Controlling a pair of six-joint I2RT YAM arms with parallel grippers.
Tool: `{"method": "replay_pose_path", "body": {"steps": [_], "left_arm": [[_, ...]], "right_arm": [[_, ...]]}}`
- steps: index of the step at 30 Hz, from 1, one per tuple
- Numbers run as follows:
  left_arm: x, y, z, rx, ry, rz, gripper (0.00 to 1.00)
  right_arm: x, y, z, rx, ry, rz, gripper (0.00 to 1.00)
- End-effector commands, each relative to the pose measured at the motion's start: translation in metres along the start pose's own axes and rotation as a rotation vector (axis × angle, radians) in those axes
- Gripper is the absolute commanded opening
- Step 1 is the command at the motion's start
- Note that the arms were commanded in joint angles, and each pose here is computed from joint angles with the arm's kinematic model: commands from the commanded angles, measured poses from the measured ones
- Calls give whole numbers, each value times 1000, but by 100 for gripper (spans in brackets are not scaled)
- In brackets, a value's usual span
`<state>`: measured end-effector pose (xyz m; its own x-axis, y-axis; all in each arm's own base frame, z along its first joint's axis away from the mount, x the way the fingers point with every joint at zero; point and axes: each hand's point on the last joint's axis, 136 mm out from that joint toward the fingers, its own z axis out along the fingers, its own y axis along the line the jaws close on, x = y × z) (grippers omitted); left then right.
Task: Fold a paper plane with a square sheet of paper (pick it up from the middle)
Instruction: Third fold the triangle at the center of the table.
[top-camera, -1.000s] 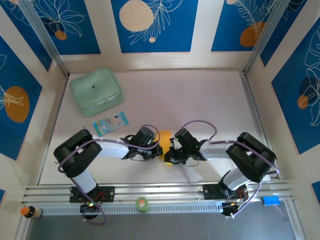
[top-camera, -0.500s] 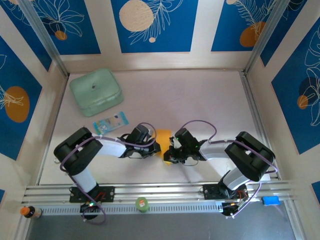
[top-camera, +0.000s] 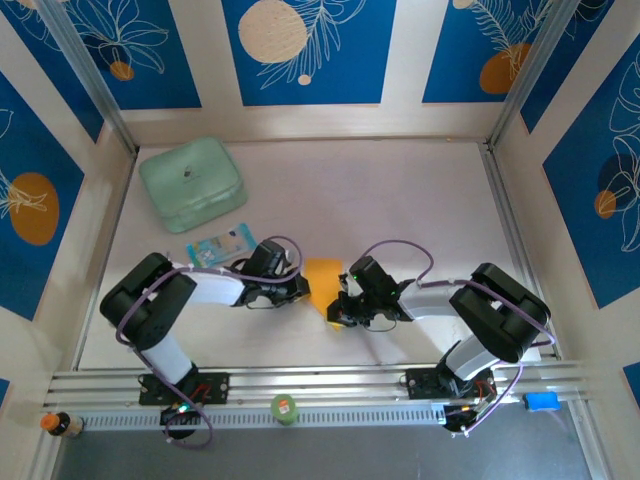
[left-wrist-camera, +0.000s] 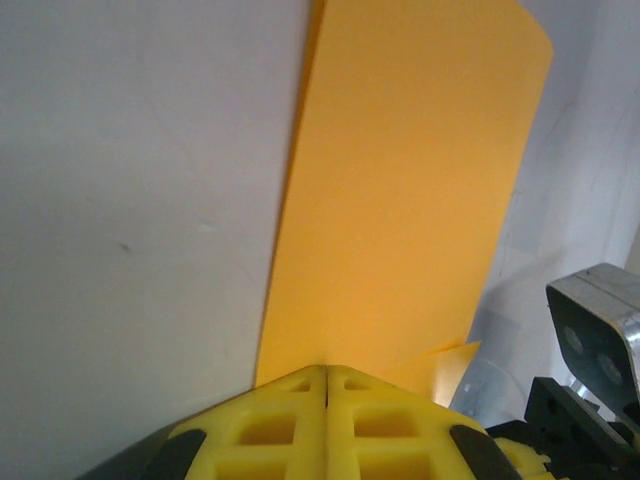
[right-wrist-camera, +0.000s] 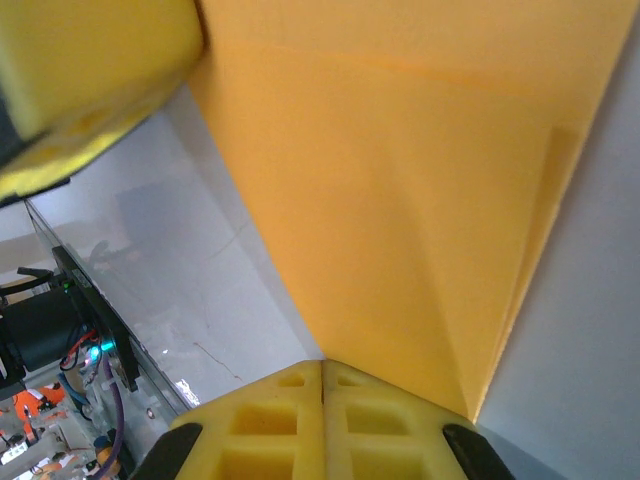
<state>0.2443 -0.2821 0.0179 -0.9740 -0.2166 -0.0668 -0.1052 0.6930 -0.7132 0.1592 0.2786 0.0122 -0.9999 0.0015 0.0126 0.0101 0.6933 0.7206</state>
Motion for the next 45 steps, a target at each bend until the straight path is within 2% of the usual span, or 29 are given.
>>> {"method": "replay_pose_path", "body": {"steps": [1, 6, 15, 20, 25, 28, 34, 40, 45], "left_arm": [[-16, 32, -5, -129, -45, -25, 4], [-26, 37, -14, -183, -81, -28, 4], [-32, -11, -37, -56, -133, 51, 9], [-11, -38, -29, 41, -76, 109, 10], [13, -52, -3, 99, 14, 130, 9], [19, -42, 9, 66, 40, 115, 8], [27, 3, 19, -99, 77, 58, 2], [31, 15, 19, -112, 78, 47, 1], [30, 11, 18, -96, 76, 56, 1]], "right_arm": [[27, -50, 1, 158, 76, 100, 0], [25, -49, 0, 158, 76, 95, 0], [22, -47, 0, 153, 73, 93, 0], [20, -47, 0, 154, 72, 93, 0], [19, -46, -1, 152, 69, 91, 0], [18, -45, -2, 149, 67, 88, 0], [12, -24, -5, 86, 62, 40, 0], [4, 12, -14, 24, 55, -53, 0], [-13, 20, -8, 33, 26, -68, 0]]}}
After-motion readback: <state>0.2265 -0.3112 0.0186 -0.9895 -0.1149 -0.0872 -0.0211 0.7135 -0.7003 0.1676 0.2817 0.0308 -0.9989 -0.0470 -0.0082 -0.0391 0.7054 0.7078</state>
